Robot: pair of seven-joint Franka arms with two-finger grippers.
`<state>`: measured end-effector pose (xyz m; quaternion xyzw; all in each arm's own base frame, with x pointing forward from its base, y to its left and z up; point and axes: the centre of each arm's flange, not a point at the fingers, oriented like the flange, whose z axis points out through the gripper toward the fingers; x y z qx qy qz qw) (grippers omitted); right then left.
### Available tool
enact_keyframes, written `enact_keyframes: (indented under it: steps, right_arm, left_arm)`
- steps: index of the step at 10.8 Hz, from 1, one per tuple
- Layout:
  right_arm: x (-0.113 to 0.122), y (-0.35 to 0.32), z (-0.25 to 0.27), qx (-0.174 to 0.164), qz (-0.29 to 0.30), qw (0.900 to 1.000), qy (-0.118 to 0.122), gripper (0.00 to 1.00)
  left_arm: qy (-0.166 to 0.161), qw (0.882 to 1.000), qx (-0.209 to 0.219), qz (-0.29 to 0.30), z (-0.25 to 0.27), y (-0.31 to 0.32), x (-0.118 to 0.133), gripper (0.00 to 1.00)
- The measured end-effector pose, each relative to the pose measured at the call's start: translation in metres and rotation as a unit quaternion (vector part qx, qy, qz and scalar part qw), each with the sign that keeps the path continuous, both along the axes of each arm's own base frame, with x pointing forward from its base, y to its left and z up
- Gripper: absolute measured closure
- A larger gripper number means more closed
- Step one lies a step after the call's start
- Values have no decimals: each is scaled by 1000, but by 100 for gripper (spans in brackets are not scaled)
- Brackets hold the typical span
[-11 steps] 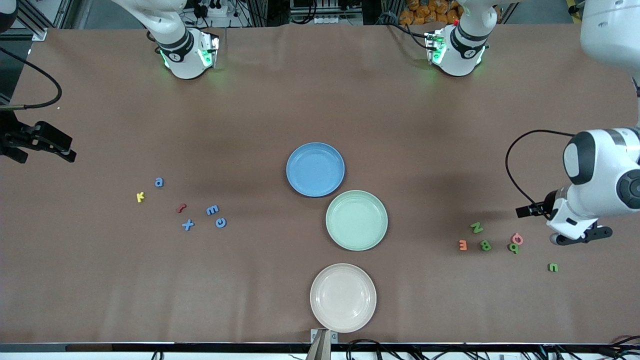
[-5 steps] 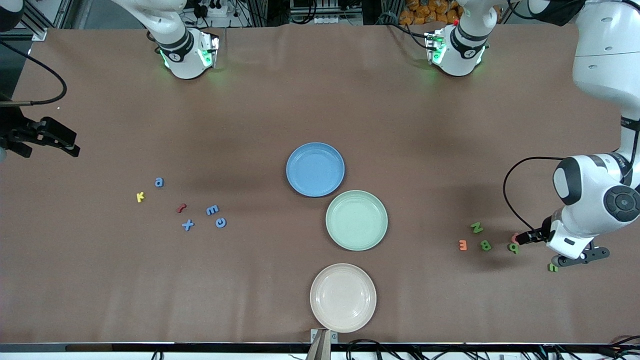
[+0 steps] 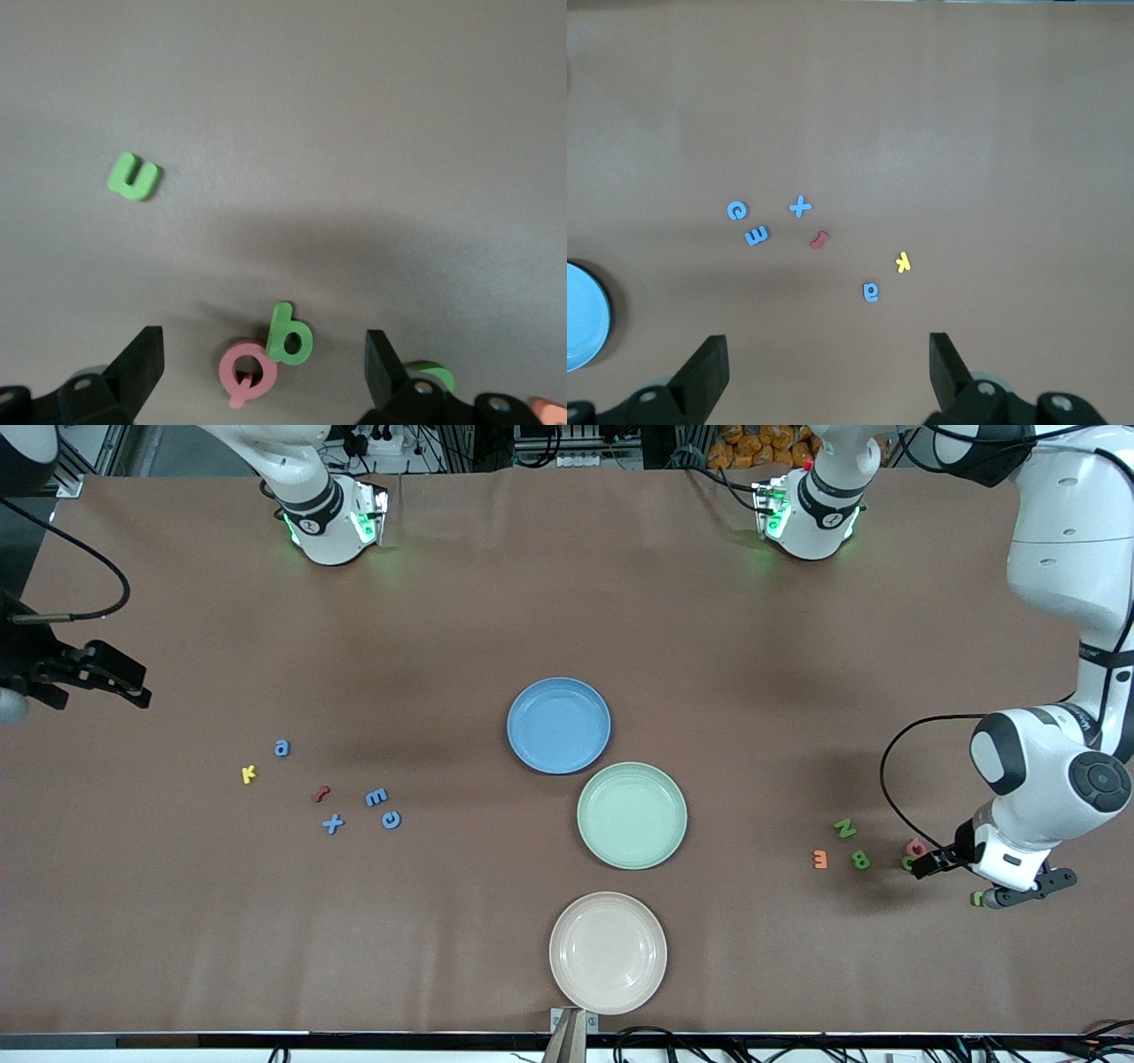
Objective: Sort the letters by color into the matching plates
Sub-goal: 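Reach the left gripper toward the green letters while the right arm starts, then lower the left gripper over green b while the right gripper reaches blue e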
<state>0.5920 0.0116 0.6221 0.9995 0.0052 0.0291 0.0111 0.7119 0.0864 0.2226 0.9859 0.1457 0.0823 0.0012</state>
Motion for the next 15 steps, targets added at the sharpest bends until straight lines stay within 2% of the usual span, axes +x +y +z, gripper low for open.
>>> enact_keyframes:
  steps: [4, 7, 9, 12, 15]
  right_arm:
    - [11, 2, -68, 1, 4, 1000, -8, 0]
    - [10, 3, -124, 2, 6, 1000, -6, 0]
    - [2, -2, -160, 2, 3, 1000, 12, 3]
    - [-15, -16, -211, 2, -8, 999, 37, 8]
    - [-37, -32, -270, 1, -17, 1000, 26, 11]
  left_arm:
    - [20, 1000, -9, -1, -34, -6, -5, 0]
    - [-1, 1000, -25, 13, -43, -16, -2, 0]
    - [-24, 999, -27, 27, -49, -18, 1, 0]
    - [-31, 999, -27, 30, -54, -18, 1, 0]
    - [-30, 999, -28, 31, -56, -19, -1, 0]
